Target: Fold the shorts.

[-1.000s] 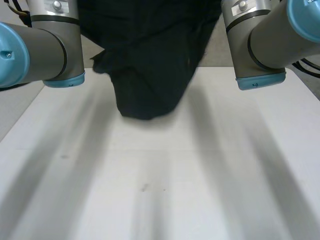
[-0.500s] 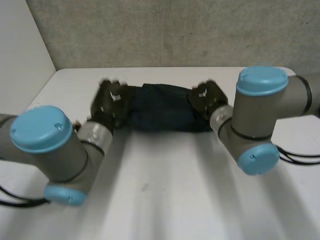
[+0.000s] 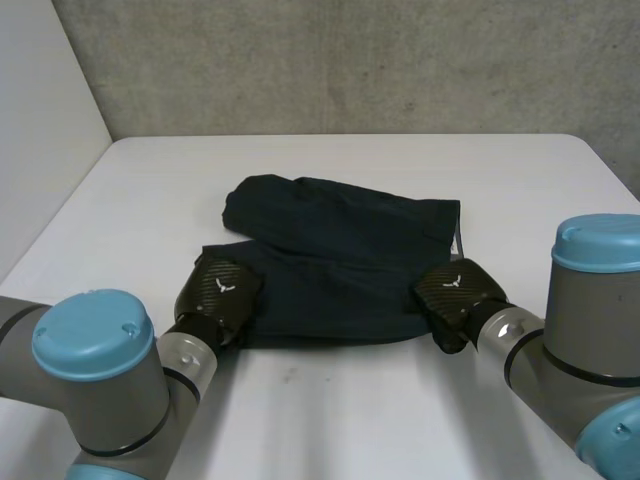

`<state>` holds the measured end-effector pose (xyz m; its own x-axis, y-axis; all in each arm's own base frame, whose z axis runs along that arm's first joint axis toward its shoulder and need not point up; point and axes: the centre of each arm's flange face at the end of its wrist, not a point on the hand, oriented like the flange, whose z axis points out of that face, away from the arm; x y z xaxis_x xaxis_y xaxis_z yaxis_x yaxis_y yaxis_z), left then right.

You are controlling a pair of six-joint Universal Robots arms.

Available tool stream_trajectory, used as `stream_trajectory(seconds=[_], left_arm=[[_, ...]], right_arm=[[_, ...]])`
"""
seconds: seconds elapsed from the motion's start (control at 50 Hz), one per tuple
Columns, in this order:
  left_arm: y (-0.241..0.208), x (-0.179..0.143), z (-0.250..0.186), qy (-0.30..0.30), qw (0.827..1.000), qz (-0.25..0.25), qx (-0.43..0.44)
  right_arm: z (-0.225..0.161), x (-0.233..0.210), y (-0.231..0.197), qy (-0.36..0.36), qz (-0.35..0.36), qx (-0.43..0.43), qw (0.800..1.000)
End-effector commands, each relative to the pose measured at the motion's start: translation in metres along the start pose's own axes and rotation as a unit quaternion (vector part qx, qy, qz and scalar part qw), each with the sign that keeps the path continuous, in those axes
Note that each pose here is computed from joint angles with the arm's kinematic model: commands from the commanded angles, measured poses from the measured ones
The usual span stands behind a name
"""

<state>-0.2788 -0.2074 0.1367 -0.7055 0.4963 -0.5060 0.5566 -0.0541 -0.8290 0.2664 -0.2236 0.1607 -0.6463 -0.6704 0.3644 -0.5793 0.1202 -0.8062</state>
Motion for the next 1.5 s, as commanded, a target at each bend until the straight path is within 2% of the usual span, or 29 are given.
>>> stream_trajectory(seconds=[0.02, 0.28, 0.5, 0.6, 0.7, 0.88, 0.98, 1.08, 1.16, 1.3, 1.42, 1.5], left_arm=[[0.005, 0.000, -0.002, -0.003, 1.000, -0.002, -0.005], [0.016, 0.002, -0.022, 0.009, 0.999, -0.037, -0.030], [0.020, 0.004, -0.026, 0.014, 0.998, -0.032, -0.044], [0.010, -0.006, -0.029, -0.008, 0.999, -0.029, -0.038], [-0.019, -0.030, -0.047, -0.046, 0.999, -0.022, -0.011], [-0.096, -0.082, -0.118, -0.107, 0.990, 0.014, 0.087], [-0.103, -0.088, -0.144, -0.096, 0.992, 0.020, 0.074], [-0.092, -0.080, -0.150, -0.064, 0.997, 0.029, 0.039], [-0.079, -0.070, -0.140, -0.037, 0.999, 0.035, 0.012], [-0.056, -0.052, -0.091, -0.010, 0.997, 0.070, -0.025], [-0.049, -0.042, -0.023, -0.029, 0.992, 0.125, -0.002], [-0.057, -0.039, 0.031, -0.066, 0.983, 0.162, 0.046]], right_arm=[[0.003, 0.008, 0.006, 0.000, 0.041, 0.004, 0.999], [0.004, 0.010, 0.006, 0.005, 0.042, 0.008, 0.999], [0.003, 0.011, 0.004, 0.008, 0.041, 0.011, 0.999], [-0.007, 0.019, -0.012, 0.022, 0.037, 0.035, 0.998], [-0.033, 0.029, -0.040, 0.037, 0.021, 0.063, 0.997], [-0.099, 0.042, -0.086, 0.042, -0.007, 0.074, 0.996], [-0.129, 0.041, -0.092, 0.036, -0.049, 0.053, 0.997], [-0.134, 0.039, -0.082, 0.025, -0.076, 0.019, 0.997], [-0.130, 0.037, -0.068, 0.014, -0.076, -0.011, 0.997], [-0.094, 0.030, -0.034, -0.034, -0.059, -0.094, 0.993], [-0.056, 0.038, -0.016, -0.043, -0.043, -0.129, 0.990], [-0.035, 0.050, -0.013, -0.018, -0.037, -0.124, 0.991]])
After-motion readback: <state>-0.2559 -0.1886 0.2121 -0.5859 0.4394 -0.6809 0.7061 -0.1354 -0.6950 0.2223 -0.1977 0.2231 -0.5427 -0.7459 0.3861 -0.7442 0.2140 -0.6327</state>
